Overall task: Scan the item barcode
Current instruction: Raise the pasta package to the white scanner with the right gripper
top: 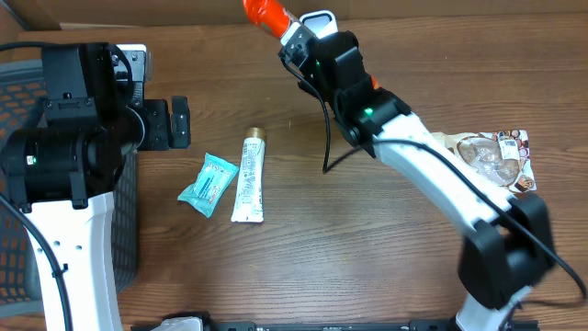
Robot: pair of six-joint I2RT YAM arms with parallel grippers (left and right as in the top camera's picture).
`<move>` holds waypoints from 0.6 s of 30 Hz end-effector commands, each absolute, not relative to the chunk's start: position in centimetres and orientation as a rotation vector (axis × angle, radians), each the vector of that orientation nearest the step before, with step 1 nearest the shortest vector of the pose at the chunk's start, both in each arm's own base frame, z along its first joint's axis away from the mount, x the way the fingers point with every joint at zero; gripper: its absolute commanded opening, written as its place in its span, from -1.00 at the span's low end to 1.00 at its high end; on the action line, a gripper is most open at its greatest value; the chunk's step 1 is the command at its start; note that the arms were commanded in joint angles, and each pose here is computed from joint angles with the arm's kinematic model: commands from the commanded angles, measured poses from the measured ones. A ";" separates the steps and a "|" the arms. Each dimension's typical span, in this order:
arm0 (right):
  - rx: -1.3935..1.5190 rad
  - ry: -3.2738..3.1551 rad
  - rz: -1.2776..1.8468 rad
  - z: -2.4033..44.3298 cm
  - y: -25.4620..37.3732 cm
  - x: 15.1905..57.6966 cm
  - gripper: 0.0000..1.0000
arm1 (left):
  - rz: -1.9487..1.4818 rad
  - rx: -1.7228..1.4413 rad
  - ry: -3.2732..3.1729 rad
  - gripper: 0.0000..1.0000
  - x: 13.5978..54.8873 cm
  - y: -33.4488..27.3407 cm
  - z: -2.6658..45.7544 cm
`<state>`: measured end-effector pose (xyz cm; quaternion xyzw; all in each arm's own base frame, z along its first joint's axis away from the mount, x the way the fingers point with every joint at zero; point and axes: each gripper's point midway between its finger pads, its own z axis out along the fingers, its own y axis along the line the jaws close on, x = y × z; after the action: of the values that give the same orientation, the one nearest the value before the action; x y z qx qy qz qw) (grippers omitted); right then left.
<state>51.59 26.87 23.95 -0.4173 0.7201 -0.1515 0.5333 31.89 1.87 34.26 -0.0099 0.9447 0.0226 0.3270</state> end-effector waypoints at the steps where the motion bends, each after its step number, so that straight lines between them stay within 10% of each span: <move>1: -1.034 1.505 -0.615 27.9 25.1 54.9 -0.92 | 0.077 -0.011 2.472 0.99 32.1 2.1 34.3; 18: -1.077 1.142 -0.530 23.6 30.1 59.2 -0.93 | 0.077 -0.011 2.472 0.99 32.1 2.1 34.3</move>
<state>59.30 28.41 20.49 -0.4780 0.5495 -0.2348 0.6438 31.88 1.86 34.26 -0.0096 0.9447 0.0225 0.3270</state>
